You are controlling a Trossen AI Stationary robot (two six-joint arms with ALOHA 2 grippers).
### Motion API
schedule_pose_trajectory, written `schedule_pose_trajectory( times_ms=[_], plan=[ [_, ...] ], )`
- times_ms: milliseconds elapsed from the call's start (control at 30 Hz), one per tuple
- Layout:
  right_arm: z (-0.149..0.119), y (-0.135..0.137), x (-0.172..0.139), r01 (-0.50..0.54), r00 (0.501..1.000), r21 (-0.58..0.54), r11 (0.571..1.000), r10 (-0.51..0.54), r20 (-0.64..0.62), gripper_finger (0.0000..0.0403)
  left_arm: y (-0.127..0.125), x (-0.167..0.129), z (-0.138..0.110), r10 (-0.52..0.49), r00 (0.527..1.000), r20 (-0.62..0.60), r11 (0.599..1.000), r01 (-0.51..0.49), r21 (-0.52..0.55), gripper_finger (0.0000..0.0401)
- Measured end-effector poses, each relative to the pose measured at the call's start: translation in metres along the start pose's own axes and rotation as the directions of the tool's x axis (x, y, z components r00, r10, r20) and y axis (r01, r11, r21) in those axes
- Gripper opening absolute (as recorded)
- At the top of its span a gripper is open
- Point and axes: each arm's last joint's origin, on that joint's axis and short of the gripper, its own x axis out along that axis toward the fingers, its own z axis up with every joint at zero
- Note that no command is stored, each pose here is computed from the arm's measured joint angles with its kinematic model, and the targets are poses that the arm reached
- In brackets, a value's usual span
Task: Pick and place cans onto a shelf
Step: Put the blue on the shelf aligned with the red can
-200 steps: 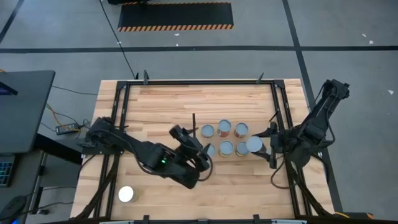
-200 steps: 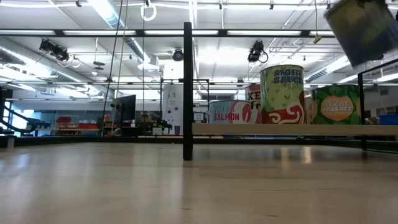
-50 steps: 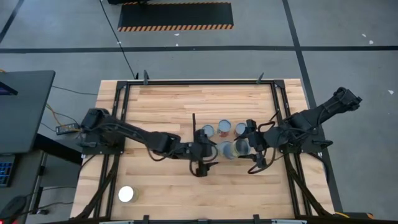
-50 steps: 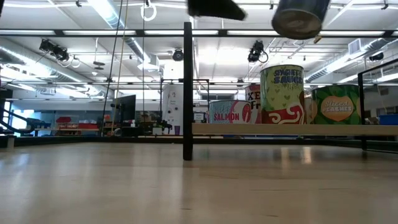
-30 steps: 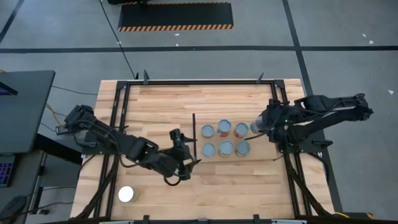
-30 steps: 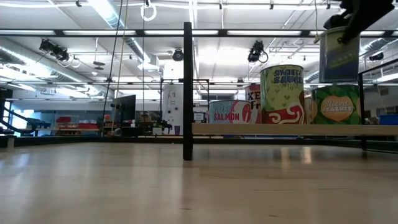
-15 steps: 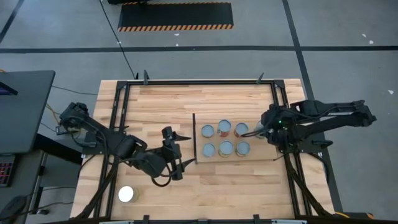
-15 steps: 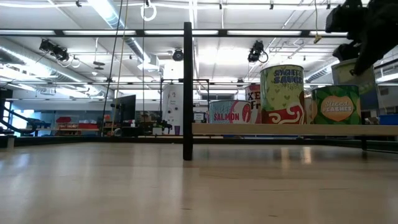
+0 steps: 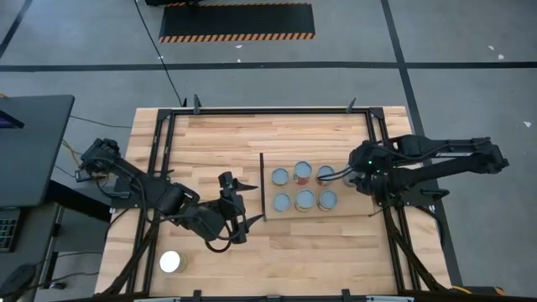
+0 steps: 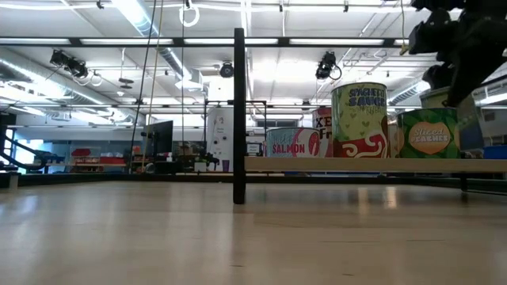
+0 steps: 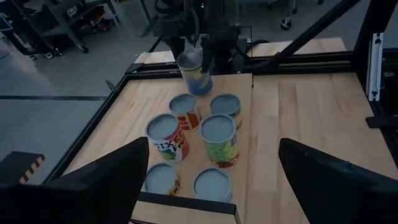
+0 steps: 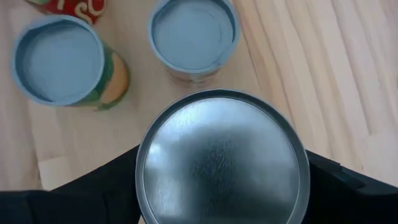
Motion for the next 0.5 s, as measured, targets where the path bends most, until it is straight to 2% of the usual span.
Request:
schedule_pose_trajectory(
  times_ms=[300,500],
  plan=[
    [0.006,-0.005,0.010,0.053,0.997,0.049,0.997,-0.050,-0.059,0.0346,0.001,0.000,-0.002,0.004,1.000,-0.014,1.000,-0.003,0.024,0.0364],
    [0.008,-0.006,0.013,0.053,0.996,0.052,0.997,-0.049,-0.075,0.0356,0.001,0.000,-0.005,0.010,0.999,-0.038,0.998,-0.008,0.065,0.0364]
  ],
)
